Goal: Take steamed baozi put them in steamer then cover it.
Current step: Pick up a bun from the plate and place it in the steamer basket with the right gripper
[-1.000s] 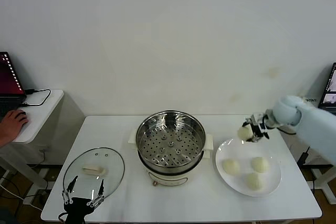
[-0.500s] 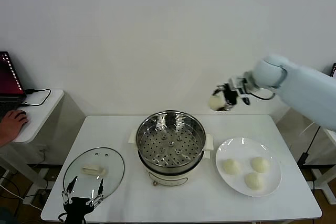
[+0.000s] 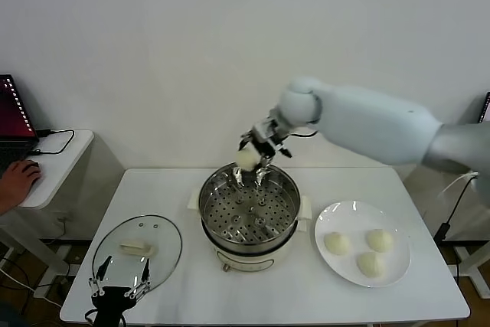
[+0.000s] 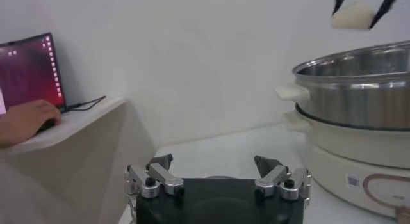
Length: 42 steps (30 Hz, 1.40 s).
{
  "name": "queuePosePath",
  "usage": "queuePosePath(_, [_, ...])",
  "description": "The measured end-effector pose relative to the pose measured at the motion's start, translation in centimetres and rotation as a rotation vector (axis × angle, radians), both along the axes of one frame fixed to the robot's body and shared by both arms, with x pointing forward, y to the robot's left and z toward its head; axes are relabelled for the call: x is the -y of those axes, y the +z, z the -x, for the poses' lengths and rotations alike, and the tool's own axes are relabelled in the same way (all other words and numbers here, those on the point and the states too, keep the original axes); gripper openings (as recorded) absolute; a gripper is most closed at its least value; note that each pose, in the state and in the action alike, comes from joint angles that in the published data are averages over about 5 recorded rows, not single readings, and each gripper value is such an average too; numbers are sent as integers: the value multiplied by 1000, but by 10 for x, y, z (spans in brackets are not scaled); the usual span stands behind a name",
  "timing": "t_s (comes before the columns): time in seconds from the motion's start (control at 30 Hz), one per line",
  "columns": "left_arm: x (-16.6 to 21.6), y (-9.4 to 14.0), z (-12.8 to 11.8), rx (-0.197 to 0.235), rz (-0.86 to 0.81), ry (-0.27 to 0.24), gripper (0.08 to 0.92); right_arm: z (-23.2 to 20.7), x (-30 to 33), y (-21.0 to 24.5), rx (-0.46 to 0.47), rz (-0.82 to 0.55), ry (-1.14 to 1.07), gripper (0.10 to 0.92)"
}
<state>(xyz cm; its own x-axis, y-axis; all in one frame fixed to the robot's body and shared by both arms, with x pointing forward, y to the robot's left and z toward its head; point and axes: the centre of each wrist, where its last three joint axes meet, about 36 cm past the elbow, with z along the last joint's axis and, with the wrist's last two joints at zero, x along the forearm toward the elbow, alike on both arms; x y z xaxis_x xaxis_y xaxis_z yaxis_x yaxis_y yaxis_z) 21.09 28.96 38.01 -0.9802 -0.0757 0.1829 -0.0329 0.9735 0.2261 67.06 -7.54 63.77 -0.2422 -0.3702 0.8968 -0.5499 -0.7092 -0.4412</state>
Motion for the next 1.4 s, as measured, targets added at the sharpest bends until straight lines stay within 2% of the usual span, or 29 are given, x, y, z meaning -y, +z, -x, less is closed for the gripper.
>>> queuePosePath(0.37, [1,-1,0,-1,8,11,823,-3,-27,-35,67,125,202,662])
queuePosePath(0.67, [1,-2,0,0,10,12,823,-12,-26,-55,99,197,275,667])
queuePosePath(0.87, [1,0,-1,5,9,10,823,-16,-25,-62,105,214,292,790])
queuePosePath(1.13, [2,2,0,9,7,9,823,-15,-21,-46,97,202,254,823])
queuePosePath(1.4, [3,6,-2,19,6,-3,823,6,8,1,37,118,16,823])
